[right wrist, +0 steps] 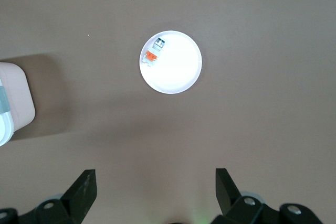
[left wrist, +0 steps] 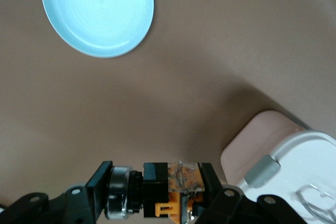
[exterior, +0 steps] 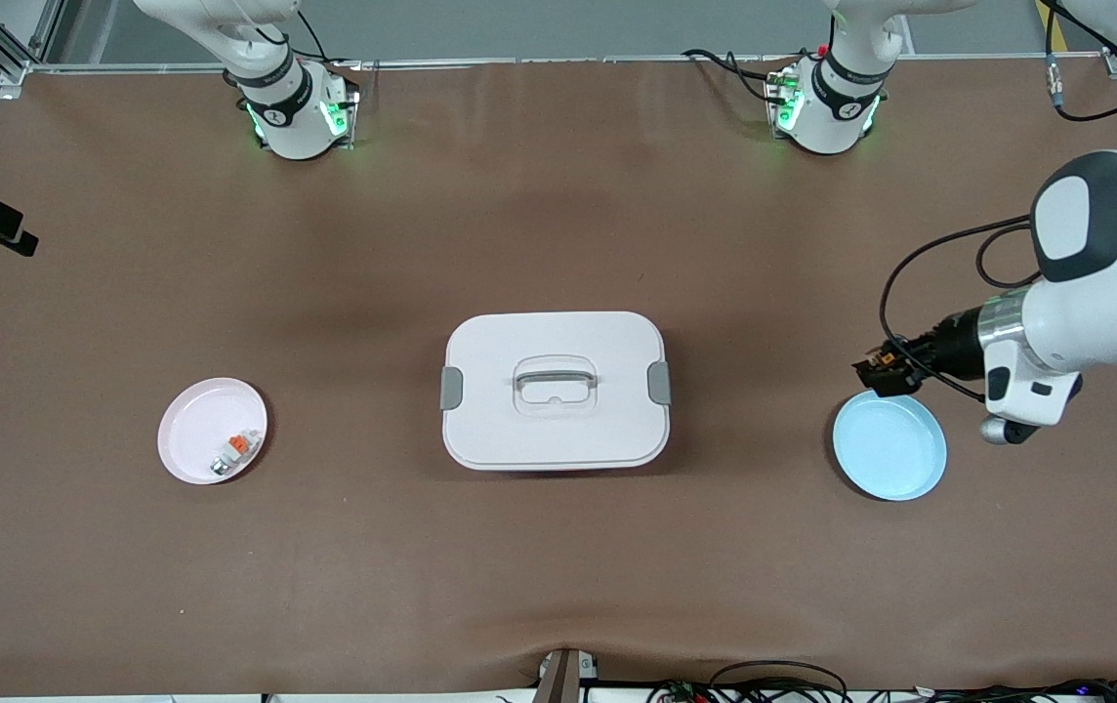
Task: Transfer orange switch to right arm and place
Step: 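Lift the switch with the left gripper off the blue plate, then carry the switch over the box while the right gripper reaches toward it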
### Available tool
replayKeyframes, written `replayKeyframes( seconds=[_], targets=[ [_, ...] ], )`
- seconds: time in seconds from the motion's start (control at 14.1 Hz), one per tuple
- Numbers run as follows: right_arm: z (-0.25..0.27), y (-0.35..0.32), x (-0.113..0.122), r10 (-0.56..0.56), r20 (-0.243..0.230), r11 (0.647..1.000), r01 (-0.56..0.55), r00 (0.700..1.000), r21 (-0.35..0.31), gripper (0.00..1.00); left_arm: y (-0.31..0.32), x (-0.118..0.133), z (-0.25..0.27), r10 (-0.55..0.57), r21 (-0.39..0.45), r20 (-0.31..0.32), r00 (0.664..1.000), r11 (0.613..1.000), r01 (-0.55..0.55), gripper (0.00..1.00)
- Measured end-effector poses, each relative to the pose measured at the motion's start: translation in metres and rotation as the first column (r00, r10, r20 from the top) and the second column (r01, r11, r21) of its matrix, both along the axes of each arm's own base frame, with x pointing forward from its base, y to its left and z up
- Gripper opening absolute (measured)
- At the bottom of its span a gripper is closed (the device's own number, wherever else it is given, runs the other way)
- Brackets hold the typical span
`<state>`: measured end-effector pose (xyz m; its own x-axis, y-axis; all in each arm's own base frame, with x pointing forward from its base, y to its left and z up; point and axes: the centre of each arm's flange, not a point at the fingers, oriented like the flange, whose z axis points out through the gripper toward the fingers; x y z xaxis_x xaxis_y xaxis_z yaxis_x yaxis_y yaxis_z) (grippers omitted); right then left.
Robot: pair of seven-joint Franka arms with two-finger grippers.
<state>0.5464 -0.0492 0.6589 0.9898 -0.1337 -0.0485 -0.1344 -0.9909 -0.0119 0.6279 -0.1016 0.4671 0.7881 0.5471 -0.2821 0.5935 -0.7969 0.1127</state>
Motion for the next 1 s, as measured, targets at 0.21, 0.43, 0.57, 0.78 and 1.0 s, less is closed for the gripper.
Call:
replayKeyframes(
  seconds=[0.21,0.43,0.57,0.78,1.0],
  targets=[
    [-0.013,0.0,0.007,-0.065,-0.022,0.998,0.065,0.998,-0.003,1.0,-0.036,-0.007,0.023,0.073,0.0,-0.018,0.997,0.997,-0.073,0.72],
    [-0.035,0.006,0.023,-0.207,-0.04,0.978,0.207,0.977,-0.016,1.0,-0.076,-0.015,0.042,0.152,-0.002,-0.031,0.988,0.988,-0.152,0.72],
    [-0.044,0.017,0.029,-0.286,-0.051,0.958,0.285,0.957,-0.026,1.0,-0.099,-0.021,0.051,0.206,-0.004,-0.05,0.977,0.978,-0.207,0.72],
    [-0.043,0.024,0.03,-0.329,-0.056,0.944,0.33,0.943,0.002,1.0,-0.118,-0.028,0.055,0.262,-0.05,-0.112,0.959,0.962,-0.269,0.72],
    [-0.043,0.023,0.03,-0.28,-0.055,0.959,0.282,0.958,0.019,1.0,-0.131,-0.032,0.058,0.307,-0.093,-0.183,0.934,0.94,-0.328,0.72]
  ],
)
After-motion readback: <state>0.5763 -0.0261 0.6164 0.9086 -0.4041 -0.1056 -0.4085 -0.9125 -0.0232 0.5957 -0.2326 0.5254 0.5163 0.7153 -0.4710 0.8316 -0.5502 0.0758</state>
